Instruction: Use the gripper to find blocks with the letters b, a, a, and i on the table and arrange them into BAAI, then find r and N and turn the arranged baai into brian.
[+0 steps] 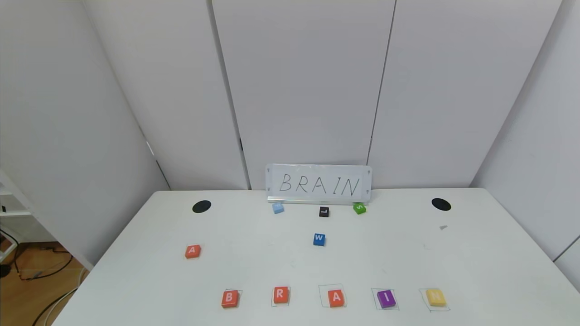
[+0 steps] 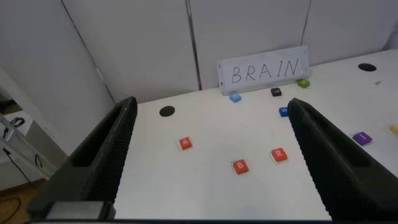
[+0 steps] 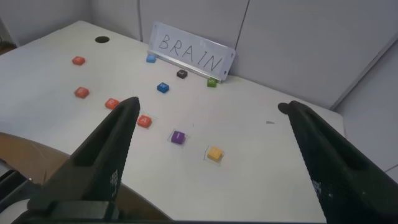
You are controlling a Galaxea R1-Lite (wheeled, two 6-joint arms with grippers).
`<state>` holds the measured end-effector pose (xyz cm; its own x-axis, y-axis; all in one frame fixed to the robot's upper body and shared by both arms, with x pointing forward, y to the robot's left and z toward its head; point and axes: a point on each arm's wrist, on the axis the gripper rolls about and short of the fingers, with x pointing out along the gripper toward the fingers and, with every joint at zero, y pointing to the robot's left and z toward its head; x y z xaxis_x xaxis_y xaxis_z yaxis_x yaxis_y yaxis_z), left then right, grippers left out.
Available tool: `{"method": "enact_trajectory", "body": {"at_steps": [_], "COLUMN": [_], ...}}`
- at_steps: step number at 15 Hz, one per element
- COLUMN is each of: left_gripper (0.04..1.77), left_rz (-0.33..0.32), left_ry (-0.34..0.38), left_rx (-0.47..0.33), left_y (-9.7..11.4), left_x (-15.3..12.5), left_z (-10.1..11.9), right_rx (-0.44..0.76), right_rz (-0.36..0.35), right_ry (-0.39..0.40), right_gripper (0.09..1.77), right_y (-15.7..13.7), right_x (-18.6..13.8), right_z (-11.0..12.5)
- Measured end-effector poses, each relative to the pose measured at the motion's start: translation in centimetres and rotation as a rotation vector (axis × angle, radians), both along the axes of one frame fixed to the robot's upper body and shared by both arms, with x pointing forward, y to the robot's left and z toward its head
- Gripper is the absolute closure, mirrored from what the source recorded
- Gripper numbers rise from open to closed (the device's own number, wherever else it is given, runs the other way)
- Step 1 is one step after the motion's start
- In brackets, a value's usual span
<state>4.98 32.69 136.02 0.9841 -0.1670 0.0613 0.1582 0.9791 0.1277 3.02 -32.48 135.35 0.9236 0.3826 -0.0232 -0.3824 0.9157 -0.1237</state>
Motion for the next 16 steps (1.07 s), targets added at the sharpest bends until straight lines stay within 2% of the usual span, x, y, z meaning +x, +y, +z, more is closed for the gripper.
{"method": "enact_trajectory", "body": {"at_steps": [5,8,10,12,13,15,16], "left_gripper": [0.09,0.09,0.09,0.09,0.09,0.09,0.09], "left_rz": [-0.044,-0.035,0.007,0.072,0.105,0.135,0.144], "left_ry": [-0.121,-0.228,-0.305,-0.379,-0.409,-0.428,-0.48], "left_rx": [0.01,0.003,-0.01,-0.03,-0.042,-0.058,-0.068], "left_y": [0.2,0.2,0.3,0.4,0.5,0.6,0.6], "left_x": [-5.1,-7.5,-8.7,-9.1,-8.9,-8.4,-8.2], "left_z": [-1.7,-2.7,-3.1,-3.1,-3.1,-3.4,-3.2], "right_rx": [-0.005,-0.034,0.005,0.069,0.099,0.136,0.145], "right_rz": [-0.032,-0.1,-0.232,-0.314,-0.338,-0.367,-0.371], "right_ry": [-0.1,-0.27,-0.413,-0.522,-0.571,-0.612,-0.655], "right_gripper": [0.15,0.15,0.15,0.15,0.15,0.15,0.15], "right_y": [-0.1,-0.3,-0.6,-0.9,-0.9,-1.0,-1.0], "right_x": [-3.9,-5.1,-5.2,-4.8,-4.2,-3.2,-2.8], "right_z": [-2.1,-3.4,-3.4,-3.3,-3.6,-4.2,-4.4]}}
